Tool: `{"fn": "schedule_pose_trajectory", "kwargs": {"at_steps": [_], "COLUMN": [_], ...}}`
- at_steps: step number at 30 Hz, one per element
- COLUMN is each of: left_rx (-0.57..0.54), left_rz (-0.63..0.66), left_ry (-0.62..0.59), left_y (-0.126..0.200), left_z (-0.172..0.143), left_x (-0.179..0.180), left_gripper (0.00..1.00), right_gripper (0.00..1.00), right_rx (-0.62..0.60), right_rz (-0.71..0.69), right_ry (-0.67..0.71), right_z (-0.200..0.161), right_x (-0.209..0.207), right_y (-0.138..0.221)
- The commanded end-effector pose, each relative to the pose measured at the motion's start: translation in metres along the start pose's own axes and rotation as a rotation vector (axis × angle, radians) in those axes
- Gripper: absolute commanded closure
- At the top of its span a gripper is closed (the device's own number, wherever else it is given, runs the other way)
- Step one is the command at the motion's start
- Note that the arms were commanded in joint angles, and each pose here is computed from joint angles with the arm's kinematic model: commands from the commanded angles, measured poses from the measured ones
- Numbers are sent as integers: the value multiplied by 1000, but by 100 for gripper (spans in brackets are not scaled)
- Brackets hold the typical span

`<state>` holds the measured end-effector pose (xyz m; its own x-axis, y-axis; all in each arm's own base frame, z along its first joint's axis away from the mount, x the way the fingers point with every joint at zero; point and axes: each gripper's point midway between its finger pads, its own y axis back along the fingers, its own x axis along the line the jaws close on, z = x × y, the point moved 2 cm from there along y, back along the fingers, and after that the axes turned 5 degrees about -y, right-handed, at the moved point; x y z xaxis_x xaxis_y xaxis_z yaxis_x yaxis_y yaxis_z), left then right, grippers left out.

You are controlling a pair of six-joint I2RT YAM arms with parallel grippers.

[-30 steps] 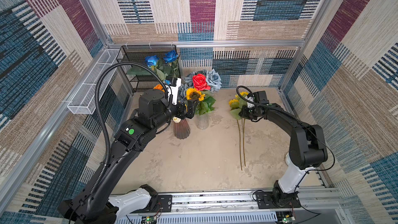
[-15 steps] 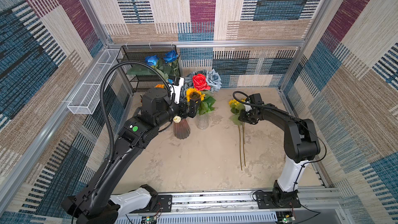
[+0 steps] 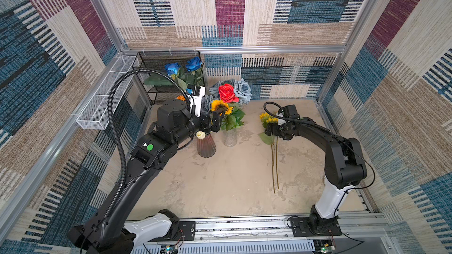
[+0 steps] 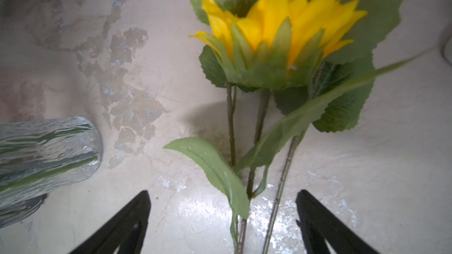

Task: Pick out yellow flowers from the vase
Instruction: Place the flower at the center of the board.

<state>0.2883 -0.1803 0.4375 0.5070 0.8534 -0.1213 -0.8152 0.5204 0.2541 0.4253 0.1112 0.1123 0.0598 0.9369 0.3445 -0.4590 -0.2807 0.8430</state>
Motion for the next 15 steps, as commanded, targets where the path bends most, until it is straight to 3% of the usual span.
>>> {"fn": "schedule_pose_trajectory", "kwargs": {"at_steps": [1,8,15], "left_rx": [-17,-6,2], "left_rz": [20,31,29], "left_ry": [0,5,-16], "left_y": [1,0,-2], "left_z": [3,1,-6], "left_x": [4,8,9], "left_gripper": [1,1,1], "right_gripper": [4,4,4], "right_rx": [-34,-95,-269], "right_rz": [-14,10,83], "right_ry": [6,18,36], "right_z": [6,16,28], "right_x": [3,15,27], "right_y": [13,41,82]}}
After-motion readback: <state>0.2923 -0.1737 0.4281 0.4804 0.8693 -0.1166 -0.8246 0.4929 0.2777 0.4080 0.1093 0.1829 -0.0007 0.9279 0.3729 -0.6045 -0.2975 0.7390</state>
